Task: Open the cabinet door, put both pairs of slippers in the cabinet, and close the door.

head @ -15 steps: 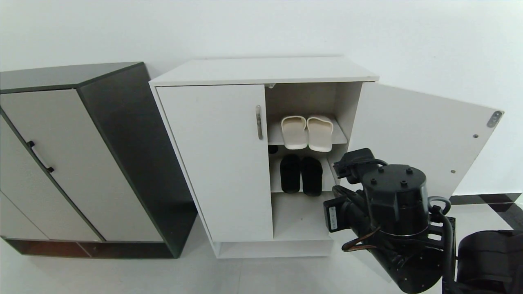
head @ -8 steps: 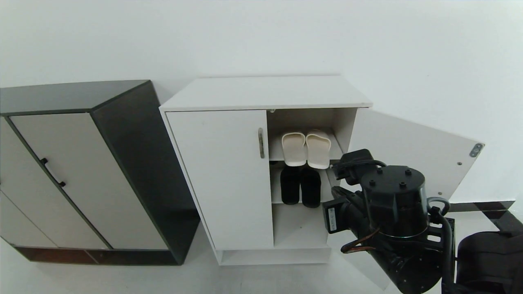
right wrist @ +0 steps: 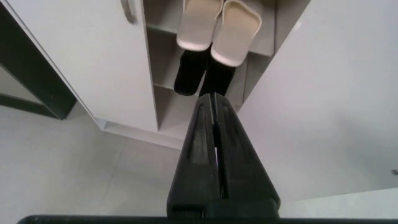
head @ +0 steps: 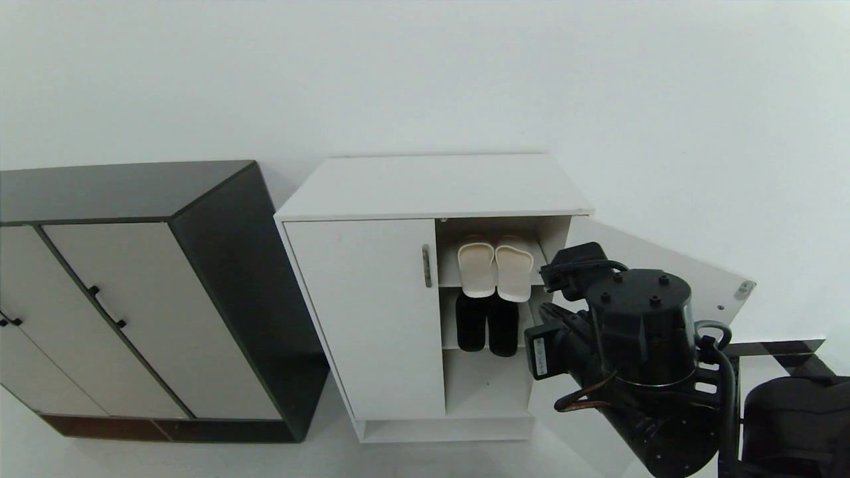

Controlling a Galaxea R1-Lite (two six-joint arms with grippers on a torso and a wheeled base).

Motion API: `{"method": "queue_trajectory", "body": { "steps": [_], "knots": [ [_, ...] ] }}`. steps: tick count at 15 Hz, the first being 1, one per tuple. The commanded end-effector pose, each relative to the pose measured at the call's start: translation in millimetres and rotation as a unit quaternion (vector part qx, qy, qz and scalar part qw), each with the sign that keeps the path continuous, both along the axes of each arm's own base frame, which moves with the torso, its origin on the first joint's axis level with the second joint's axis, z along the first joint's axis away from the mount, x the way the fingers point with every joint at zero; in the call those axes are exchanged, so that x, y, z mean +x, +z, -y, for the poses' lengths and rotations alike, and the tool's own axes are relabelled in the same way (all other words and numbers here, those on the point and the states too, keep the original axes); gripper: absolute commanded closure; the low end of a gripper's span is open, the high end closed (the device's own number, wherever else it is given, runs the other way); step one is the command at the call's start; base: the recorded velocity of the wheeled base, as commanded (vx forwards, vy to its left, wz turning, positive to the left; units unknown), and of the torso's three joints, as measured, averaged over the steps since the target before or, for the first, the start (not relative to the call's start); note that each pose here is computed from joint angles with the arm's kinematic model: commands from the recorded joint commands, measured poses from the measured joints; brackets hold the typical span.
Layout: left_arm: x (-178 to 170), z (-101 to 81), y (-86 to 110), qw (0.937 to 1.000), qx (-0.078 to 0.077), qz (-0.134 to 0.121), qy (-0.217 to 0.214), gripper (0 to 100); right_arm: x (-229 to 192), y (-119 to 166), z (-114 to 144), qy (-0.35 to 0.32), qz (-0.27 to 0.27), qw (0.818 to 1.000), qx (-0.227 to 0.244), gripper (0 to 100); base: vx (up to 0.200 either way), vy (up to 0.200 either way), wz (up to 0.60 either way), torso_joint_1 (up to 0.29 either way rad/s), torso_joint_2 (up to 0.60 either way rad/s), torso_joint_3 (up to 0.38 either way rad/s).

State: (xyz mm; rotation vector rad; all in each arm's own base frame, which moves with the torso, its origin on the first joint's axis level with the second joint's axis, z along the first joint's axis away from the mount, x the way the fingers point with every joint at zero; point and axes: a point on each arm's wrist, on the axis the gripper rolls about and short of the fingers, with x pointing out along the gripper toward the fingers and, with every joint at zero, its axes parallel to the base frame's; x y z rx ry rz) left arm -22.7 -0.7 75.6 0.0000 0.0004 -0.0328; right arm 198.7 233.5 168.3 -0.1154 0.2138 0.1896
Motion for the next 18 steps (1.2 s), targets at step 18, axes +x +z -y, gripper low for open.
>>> {"method": "queue_trajectory", "body": {
  "steps": [18],
  "knots": [
    [0.0, 0.0, 0.0, 1.0000, 0.001, 0.000, 0.000, 100, 0.9, -8.8, 3.1, 0.011, -0.012, 1.000, -0.015, 100, 0.000, 0.000, 0.00, 0.101, -0.23, -0.132]
  ]
}}
